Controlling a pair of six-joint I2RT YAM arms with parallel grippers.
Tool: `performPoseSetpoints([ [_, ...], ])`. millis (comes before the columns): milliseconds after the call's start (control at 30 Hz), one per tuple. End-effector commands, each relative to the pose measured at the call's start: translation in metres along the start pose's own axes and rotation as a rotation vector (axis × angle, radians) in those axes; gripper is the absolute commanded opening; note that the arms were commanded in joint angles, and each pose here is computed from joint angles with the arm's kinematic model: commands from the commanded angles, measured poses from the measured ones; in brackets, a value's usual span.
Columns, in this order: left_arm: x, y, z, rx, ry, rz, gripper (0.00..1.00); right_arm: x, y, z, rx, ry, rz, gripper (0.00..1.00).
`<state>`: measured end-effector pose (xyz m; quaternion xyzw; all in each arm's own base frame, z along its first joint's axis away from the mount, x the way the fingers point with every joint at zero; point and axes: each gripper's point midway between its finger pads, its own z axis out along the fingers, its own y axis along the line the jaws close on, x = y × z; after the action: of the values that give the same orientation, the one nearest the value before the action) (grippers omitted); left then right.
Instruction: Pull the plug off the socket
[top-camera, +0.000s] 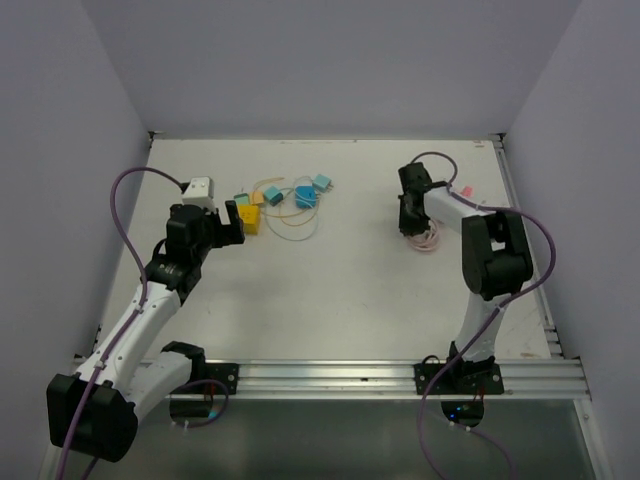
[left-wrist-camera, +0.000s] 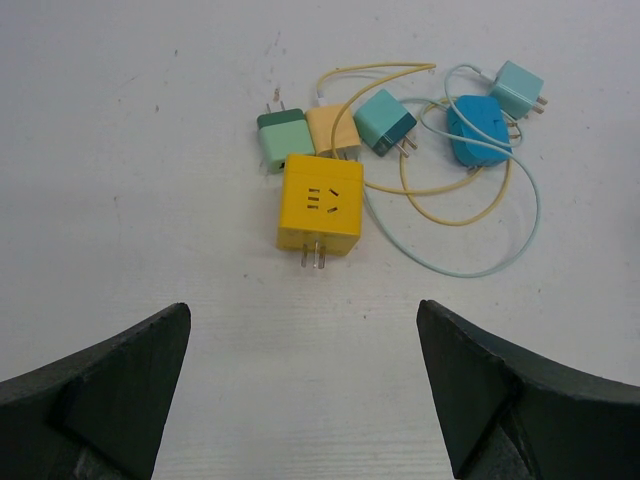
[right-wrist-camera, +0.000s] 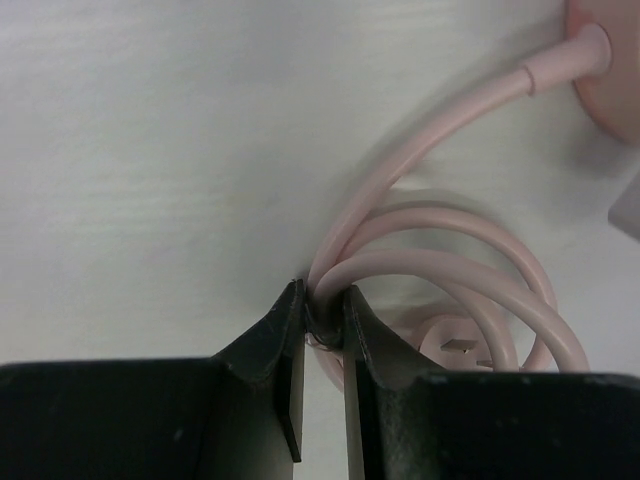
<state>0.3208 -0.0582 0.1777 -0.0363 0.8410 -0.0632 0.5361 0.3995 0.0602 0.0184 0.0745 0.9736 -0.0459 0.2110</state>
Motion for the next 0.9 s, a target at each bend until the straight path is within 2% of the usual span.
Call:
performPoseSetpoints([
  [0,-0.014,-0.005,0.0,0.022,-0.063,0.01,0.98,0.075,0.073,-0.023,-0.201,0.161,-0.188,0.0],
  [233,-0.009,-0.009,0.002,0.041,-0.043,0.004,0.98,0.171,0.144,-0.077,-0.411,0.275,-0.524,0.0],
  [367,-0.006,-0.01,0.004,0.051,-0.028,0.002,0.98,0.208,0.148,-0.108,-0.451,0.303,-0.708,0.02],
  [500,0.002,-0.012,0.005,0.061,-0.001,-0.006,0.98,0.228,0.129,-0.129,-0.455,0.327,-0.768,0.07],
  [567,0.006,-0.015,0.005,0.077,0.016,-0.011,0.99,0.223,0.121,-0.138,-0.463,0.282,-0.782,0.09],
  [667,0.015,-0.024,0.004,0.125,0.056,-0.04,0.99,0.225,0.112,-0.142,-0.463,0.267,-0.793,0.22],
  [700,0.017,-0.027,0.003,0.136,0.069,-0.055,0.99,0.224,0.114,-0.147,-0.486,0.247,-0.792,0.31],
  [733,0.019,-0.034,0.002,0.173,0.084,-0.061,0.99,0.222,0.116,-0.15,-0.507,0.233,-0.79,0.37],
  [867,0.02,-0.045,-0.002,0.221,0.123,-0.066,0.99,0.212,0.132,-0.164,-0.585,0.173,-0.787,0.52],
])
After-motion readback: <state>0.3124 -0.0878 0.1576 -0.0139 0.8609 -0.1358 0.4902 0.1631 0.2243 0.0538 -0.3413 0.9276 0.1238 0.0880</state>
